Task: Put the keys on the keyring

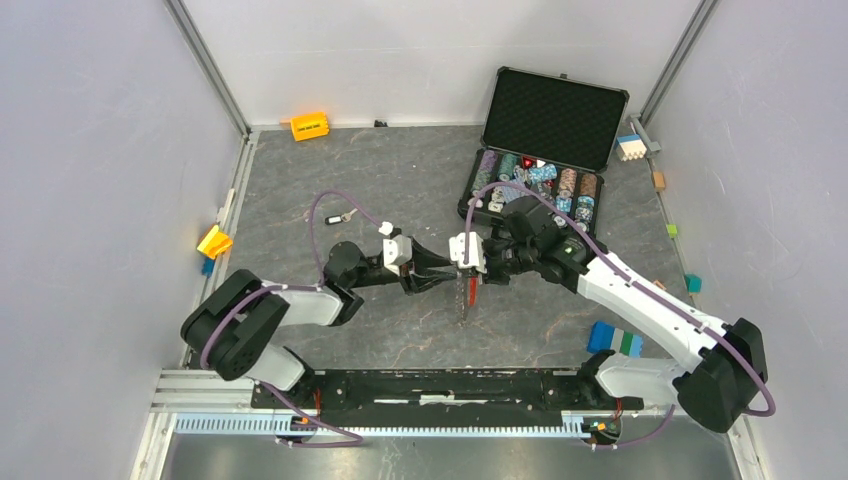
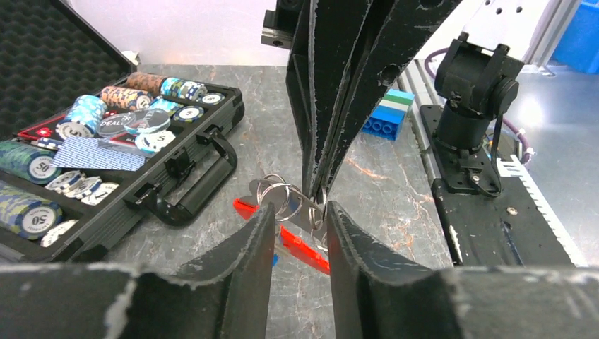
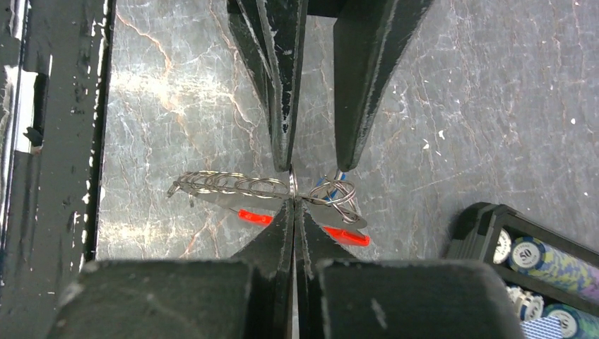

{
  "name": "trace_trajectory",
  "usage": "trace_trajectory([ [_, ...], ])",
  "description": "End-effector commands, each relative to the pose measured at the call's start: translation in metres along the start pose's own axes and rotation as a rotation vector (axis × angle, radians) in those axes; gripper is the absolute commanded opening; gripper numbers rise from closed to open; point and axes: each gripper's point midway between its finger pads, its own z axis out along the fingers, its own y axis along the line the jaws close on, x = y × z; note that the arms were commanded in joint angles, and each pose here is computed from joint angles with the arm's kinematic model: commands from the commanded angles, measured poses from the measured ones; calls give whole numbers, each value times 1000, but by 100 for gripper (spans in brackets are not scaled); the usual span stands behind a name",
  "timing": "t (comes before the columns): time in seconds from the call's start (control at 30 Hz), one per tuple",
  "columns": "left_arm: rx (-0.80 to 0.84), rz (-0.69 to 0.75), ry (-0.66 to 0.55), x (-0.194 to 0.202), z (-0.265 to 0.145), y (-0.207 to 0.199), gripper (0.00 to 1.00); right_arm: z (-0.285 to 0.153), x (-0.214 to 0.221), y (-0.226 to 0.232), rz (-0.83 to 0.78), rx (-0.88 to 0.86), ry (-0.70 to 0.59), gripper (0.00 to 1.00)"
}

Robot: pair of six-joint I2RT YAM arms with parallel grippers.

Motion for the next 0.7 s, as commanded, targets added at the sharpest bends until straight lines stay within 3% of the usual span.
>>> trace_trajectory([
  [0.0,-15,162,29,-17,3,12,42,-15,-20,-17,-67,80,27,0],
  [0.3,-20,275,168,-10,-9,15,47,-20,-27,-19,-54,116,106,0],
  [0.43,7,381,260,-2,-14,20,52,-21,-27,-15,-94,117,167,0],
  [0.67,-49,413,335,-2,-21,35,53,-23,-19,-6,-217,126,322,0],
])
